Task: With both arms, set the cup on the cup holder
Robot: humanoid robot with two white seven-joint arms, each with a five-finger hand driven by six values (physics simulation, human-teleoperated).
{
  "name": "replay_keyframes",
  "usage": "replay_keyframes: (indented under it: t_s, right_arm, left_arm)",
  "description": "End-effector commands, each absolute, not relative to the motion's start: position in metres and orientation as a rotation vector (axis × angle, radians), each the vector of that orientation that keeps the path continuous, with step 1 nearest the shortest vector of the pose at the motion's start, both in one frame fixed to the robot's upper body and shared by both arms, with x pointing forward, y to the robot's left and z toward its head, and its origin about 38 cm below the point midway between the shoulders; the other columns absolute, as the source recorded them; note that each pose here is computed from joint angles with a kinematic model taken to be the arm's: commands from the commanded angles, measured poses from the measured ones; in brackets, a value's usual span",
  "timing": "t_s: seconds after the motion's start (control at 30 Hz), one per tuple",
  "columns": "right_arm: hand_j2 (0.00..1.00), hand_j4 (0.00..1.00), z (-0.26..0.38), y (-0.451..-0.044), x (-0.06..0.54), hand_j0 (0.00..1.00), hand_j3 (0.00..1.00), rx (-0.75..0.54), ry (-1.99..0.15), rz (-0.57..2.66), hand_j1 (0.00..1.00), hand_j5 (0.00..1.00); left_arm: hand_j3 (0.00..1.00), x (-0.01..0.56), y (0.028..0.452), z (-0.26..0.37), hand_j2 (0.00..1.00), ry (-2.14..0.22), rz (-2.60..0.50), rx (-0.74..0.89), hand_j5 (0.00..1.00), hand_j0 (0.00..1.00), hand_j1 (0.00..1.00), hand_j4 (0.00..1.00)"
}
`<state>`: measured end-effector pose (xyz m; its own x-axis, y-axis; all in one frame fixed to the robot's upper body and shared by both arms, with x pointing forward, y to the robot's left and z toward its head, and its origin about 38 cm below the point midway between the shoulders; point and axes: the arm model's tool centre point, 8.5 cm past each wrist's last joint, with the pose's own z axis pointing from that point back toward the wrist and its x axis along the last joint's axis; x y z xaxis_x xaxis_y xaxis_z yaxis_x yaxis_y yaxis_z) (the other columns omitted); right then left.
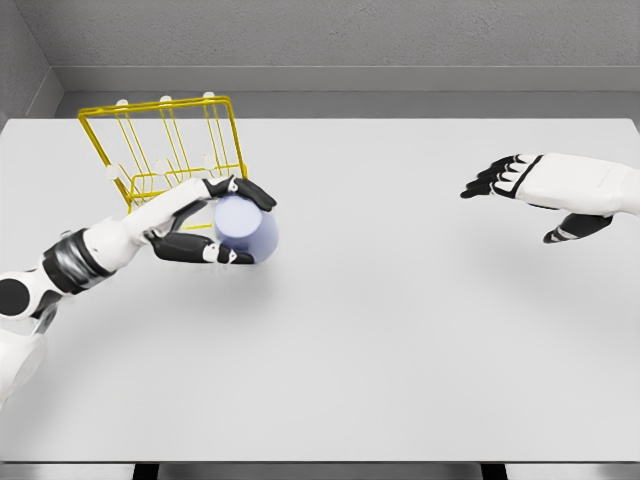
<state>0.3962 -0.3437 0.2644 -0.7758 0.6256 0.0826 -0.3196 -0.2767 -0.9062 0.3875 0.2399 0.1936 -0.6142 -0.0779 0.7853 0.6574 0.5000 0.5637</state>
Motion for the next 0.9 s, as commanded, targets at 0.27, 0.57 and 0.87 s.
replay_keyframes:
  t_s: [0.27, 0.57, 0.87]
  right_arm:
    - [1.0, 1.0, 0.265, -0.345, 0.396, 1.0, 1.0, -0.388, -1.383, 2.076, 1.0, 1.0]
    - [1.0, 1.0, 0.264, -0.345, 0.396, 1.0, 1.0, -0.388, -1.381, 2.077, 1.0, 1.0]
    - [1.0, 1.0, 0.263, -0.345, 0.396, 1.0, 1.0, -0.384, -1.38, 2.076, 1.0, 1.0]
  left_arm:
    - [0.58, 0.408, 0.244, 0.238, 0.58, -2.043, -1.223, -0.414, 0.58, 0.58, 0.58, 0.58]
    - [0.58, 0.44, 0.274, 0.247, 0.58, -1.997, -1.21, -0.293, 0.58, 0.58, 0.58, 0.58]
    - [0.58, 0.46, 0.278, 0.25, 0.58, -1.973, -1.213, -0.252, 0.58, 0.58, 0.58, 0.58]
